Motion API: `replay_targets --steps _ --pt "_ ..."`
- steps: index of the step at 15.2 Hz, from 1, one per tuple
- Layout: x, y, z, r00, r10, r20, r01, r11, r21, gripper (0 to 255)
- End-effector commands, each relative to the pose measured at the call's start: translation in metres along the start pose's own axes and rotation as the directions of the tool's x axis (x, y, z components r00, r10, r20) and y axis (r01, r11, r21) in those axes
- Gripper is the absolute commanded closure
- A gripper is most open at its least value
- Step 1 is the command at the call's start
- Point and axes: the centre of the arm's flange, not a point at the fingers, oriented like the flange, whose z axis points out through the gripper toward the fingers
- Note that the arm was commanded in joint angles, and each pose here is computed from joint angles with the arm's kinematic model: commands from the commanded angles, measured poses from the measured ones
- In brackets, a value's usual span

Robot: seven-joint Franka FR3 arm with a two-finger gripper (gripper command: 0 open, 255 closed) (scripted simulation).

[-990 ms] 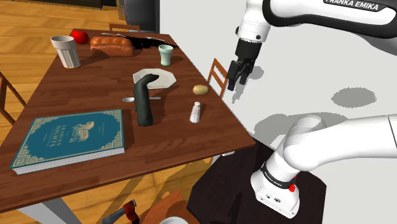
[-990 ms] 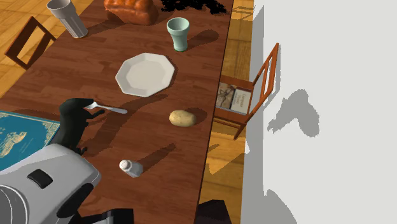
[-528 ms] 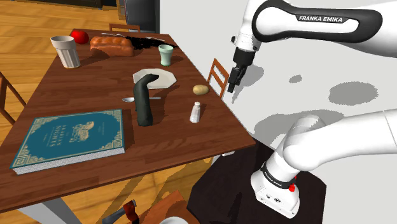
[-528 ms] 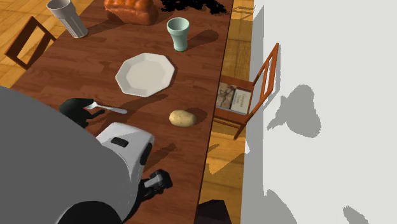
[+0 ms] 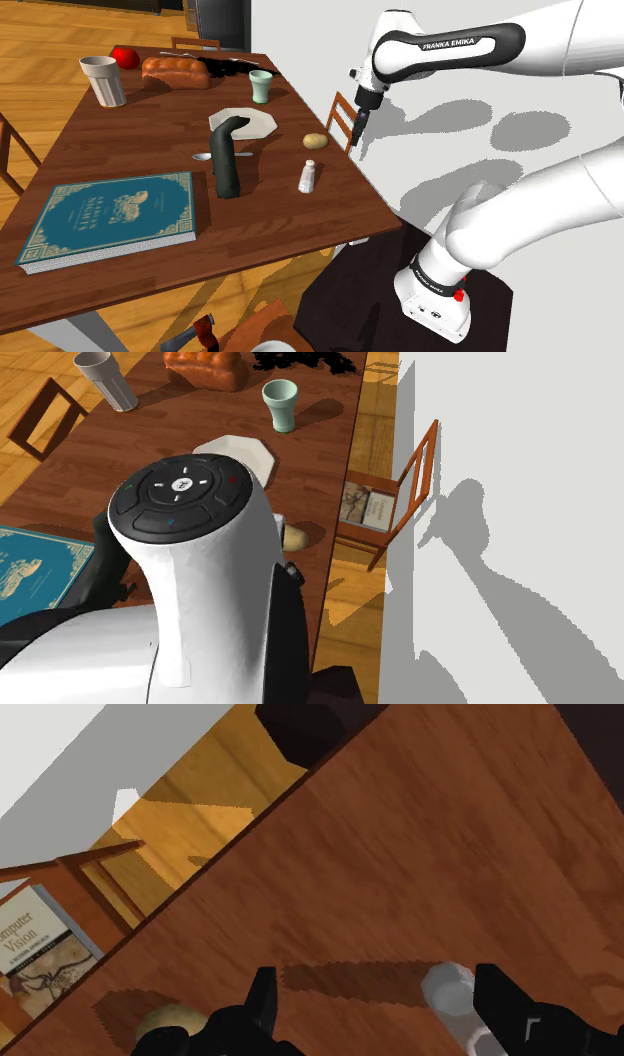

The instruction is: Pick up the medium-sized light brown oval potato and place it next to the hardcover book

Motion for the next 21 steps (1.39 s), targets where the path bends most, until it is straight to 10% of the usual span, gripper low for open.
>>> replay_targets --steps 1,8,17,21 --pt "0.009 0.019 0.013 0.998 -0.062 -0.01 0.062 0.998 -0.009 0" --pt "0.05 0.084 0.055 0.965 -0.26 -0.04 0.259 0.965 -0.036 0" --pt "0.118 0.151 0.104 0.87 -0.489 -0.067 0.484 0.872 -0.076 0" --pt "0.12 0.152 0.125 0.87 -0.489 -0.067 0.484 0.872 -0.076 0"
